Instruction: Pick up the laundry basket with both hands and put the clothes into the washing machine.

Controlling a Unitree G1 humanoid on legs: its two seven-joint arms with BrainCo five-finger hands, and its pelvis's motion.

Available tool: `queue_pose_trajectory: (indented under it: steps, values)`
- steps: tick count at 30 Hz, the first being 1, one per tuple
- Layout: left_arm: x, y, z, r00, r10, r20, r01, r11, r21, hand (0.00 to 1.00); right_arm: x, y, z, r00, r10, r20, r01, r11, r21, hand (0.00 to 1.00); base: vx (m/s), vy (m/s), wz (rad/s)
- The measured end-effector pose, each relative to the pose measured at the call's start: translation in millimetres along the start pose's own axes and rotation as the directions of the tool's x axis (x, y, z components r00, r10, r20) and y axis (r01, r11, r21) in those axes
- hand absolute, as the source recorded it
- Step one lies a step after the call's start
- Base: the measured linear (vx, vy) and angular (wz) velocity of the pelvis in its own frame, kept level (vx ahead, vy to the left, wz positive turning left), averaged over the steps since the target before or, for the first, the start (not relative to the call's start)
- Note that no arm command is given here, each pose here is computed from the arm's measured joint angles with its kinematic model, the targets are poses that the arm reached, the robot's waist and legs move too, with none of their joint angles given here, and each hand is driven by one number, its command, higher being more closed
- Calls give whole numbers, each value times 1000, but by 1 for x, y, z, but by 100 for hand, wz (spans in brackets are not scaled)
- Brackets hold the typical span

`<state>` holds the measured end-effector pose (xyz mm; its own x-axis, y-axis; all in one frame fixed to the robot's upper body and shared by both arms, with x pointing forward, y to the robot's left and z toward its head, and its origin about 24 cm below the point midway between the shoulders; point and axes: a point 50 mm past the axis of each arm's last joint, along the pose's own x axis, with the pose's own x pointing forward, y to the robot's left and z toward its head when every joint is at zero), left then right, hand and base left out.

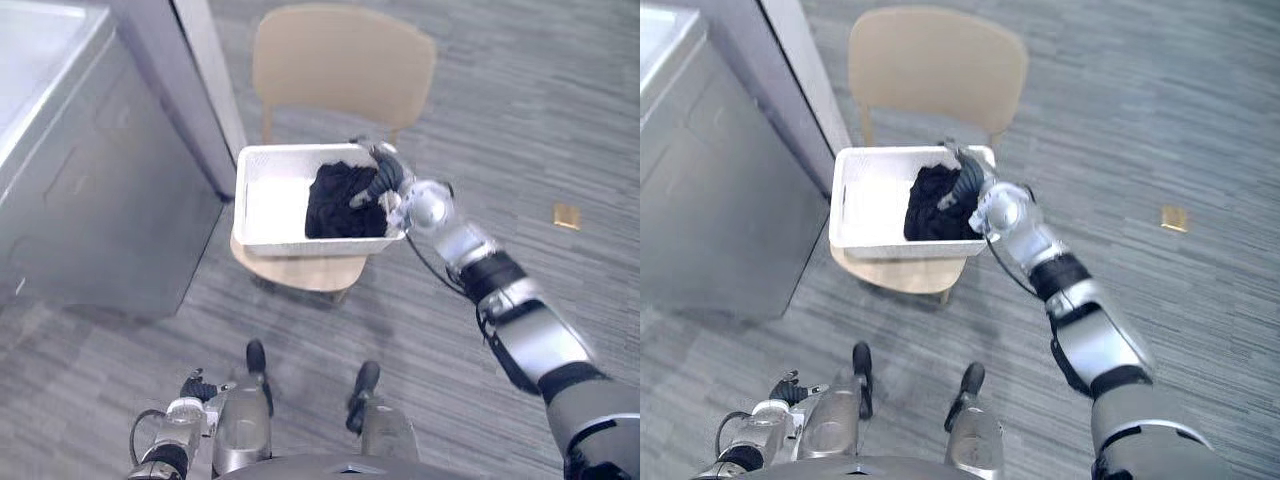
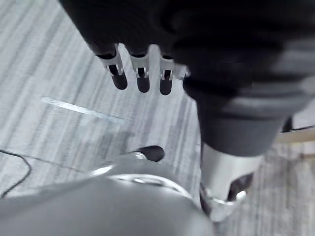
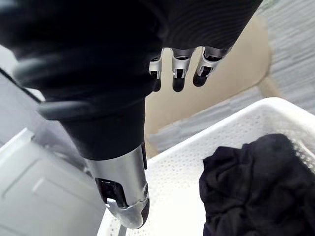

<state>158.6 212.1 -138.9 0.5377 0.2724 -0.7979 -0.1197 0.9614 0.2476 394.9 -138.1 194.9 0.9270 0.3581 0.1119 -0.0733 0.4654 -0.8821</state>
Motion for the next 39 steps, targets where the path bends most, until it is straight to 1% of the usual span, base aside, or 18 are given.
queue_pose_trajectory:
  steps: [1, 4, 6, 7, 8, 12, 18, 20, 22, 24, 28, 33, 37, 39]
  values:
    - [1, 0, 6, 1000, 8, 17, -8, 1000, -4, 0, 5, -8, 3, 1000, 2, -1, -2, 998, -65, 0, -54, 45, 25]
    - [1, 2, 18, 998, 25, 64, -22, 999, -42, 0, 13, -22, 9, 1000, -11, -8, 10, 988, -153, 0, -51, 33, 19]
    - [2, 3, 21, 997, 37, 72, -33, 998, -58, 0, 16, -28, 13, 1000, -21, -1, 20, 983, -185, 0, -49, 23, 15]
    - [2, 5, 23, 996, 46, 77, -41, 997, -61, 0, 18, -33, 15, 1000, -25, -7, 22, 974, -227, 0, -37, 20, 9]
    - [3, 4, 28, 995, 56, 87, -50, 996, -72, 0, 17, -41, 11, 999, -38, -23, 31, 962, -270, 0, -38, 15, 7]
    - [3, 4, 30, 994, 70, 89, -63, 995, -80, 0, 13, -48, -6, 994, -57, -92, 23, 943, -331, 0, -41, 8, 12]
    - [4, 3, 36, 992, 73, 105, -67, 996, -66, 0, 7, -52, -28, 978, -88, -187, 28, 952, -305, 0, -36, -7, 5]
    - [4, 1, 38, 991, 75, 111, -68, 995, -67, 0, 3, -49, -41, 967, -86, -239, 2, 943, -333, 0, -20, 0, 10]
    - [4, 1, 40, 990, 74, 116, -66, 996, -65, 0, 1, -49, -46, 962, -89, -258, 0, 945, -326, 0, -16, 11, 5]
    - [4, -1, 45, 989, 66, 132, -60, 997, -46, 0, -2, -54, -53, 950, -117, -290, 24, 952, -305, 0, -12, 8, 2]
    - [3, -3, 57, 984, 55, 169, -44, 997, -70, 0, -10, -59, -70, 918, -159, -364, 58, 960, -274, 0, 0, 1, 3]
    - [3, -8, 60, 983, 42, 177, -26, 996, -90, 0, -15, -65, -78, 895, -200, -400, 100, 961, -256, 0, 14, 1, 3]
    - [1, -12, 69, 977, 34, 212, -14, 995, -95, 0, -22, -80, -85, 869, -263, -420, 168, 954, -248, 0, 8, 4, 6]
    - [1, -13, 71, 976, 37, 217, -16, 995, -97, 0, -23, -82, -85, 867, -267, -422, 174, 954, -246, 0, 22, 5, 3]
